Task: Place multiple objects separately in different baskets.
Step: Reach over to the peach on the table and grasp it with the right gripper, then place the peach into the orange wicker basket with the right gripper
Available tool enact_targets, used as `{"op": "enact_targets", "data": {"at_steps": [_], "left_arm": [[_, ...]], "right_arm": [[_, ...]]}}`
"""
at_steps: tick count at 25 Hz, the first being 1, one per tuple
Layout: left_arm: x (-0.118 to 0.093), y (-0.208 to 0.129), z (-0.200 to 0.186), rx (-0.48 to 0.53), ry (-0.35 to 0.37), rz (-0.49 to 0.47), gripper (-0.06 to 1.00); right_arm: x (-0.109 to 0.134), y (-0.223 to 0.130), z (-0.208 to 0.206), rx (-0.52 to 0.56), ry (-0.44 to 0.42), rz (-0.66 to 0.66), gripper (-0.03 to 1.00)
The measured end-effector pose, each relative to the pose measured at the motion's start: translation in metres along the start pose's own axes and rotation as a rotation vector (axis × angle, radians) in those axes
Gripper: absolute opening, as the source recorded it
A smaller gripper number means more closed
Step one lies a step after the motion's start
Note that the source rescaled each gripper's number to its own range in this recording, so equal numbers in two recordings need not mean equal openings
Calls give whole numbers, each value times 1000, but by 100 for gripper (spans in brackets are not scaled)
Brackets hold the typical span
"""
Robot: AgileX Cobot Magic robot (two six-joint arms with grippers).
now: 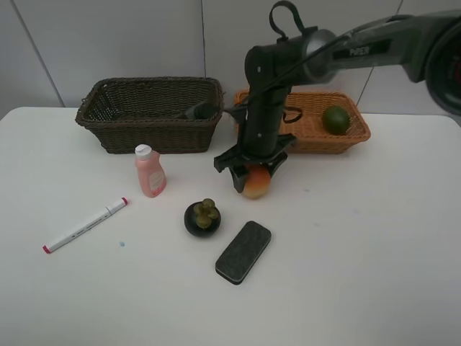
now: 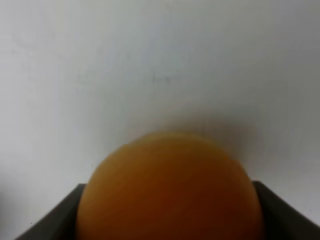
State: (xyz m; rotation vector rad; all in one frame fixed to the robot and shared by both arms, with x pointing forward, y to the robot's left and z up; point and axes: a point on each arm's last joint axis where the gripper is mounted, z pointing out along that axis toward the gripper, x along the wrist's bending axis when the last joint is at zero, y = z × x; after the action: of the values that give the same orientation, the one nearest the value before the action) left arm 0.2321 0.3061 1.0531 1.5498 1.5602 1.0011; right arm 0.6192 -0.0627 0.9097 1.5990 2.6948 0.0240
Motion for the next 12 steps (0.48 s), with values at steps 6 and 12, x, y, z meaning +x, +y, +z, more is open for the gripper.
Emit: {"op": "enact_targets", "data": {"at_steps": [6,12], "left_arm": [[0,0,0,0,0,0,100],[0,0,0,0,0,0,100]], "right_arm": [[-11,-6,-66,-144,-9,16,49],[-47,-1,-106,-258,-70,69,49]]}}
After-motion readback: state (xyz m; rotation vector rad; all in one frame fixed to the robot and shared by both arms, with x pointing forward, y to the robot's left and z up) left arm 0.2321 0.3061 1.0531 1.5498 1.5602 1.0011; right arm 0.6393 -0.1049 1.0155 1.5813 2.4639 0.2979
